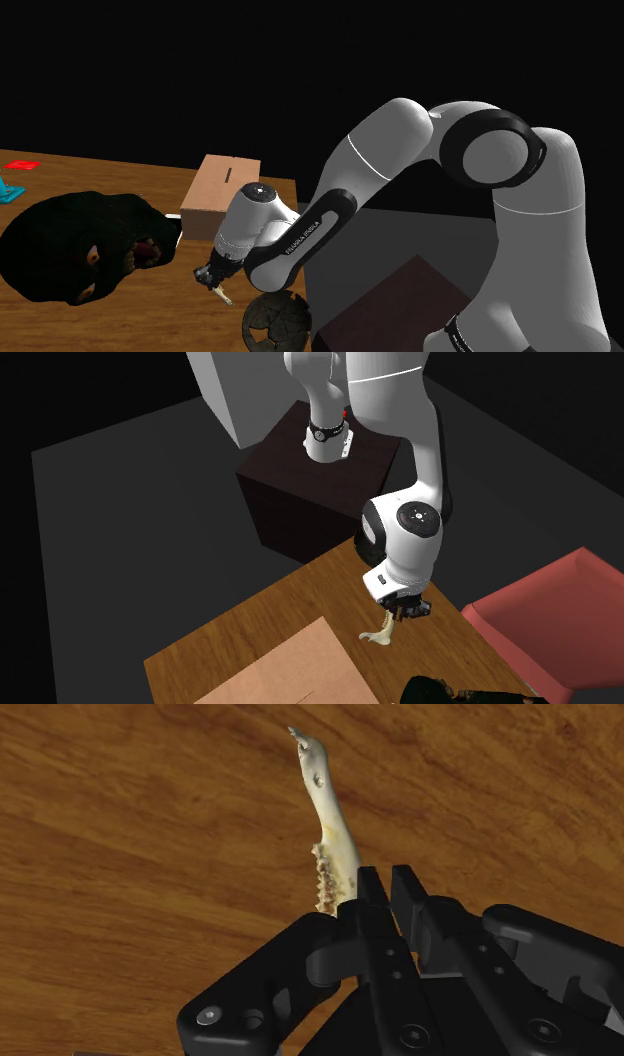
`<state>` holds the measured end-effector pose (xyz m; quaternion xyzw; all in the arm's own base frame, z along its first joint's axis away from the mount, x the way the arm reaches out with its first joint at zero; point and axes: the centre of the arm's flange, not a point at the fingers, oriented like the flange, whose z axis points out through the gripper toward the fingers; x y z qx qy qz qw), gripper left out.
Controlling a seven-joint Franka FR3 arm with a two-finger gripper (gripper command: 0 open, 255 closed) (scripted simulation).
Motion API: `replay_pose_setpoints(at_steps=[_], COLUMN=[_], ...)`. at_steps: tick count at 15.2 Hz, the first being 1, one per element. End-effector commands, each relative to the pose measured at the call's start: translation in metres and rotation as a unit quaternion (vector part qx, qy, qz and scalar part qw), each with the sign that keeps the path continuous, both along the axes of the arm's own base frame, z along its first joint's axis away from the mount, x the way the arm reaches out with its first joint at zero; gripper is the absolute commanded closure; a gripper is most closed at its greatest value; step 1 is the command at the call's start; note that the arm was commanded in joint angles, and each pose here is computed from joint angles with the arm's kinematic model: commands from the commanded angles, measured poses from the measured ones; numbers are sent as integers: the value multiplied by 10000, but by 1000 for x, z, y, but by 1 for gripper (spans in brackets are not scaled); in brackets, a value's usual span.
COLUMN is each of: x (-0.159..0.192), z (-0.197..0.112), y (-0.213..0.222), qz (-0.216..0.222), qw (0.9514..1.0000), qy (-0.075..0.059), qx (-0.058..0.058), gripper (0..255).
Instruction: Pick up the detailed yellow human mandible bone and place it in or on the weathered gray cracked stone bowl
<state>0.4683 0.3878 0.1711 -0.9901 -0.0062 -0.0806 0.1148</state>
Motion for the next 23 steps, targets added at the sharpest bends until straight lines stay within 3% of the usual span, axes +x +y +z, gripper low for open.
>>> replay_pose_setpoints(at_steps=[1,6,7,8,9,17,23], x=[0,0,0,12,23,29,29], z=[0,0,0,7,10,-29,-29], y=[0,0,0,22,42,39,39], qz=[0,0,0,11,21,21,21], qw=[10000,10000,10000,9968,9885,9885,9885], qy=[0,0,0,-17,-33,-33,-33], qx=[0,0,0,-800,-1512,-1513,-1512], gripper=[255,255,0,0,0,0,0])
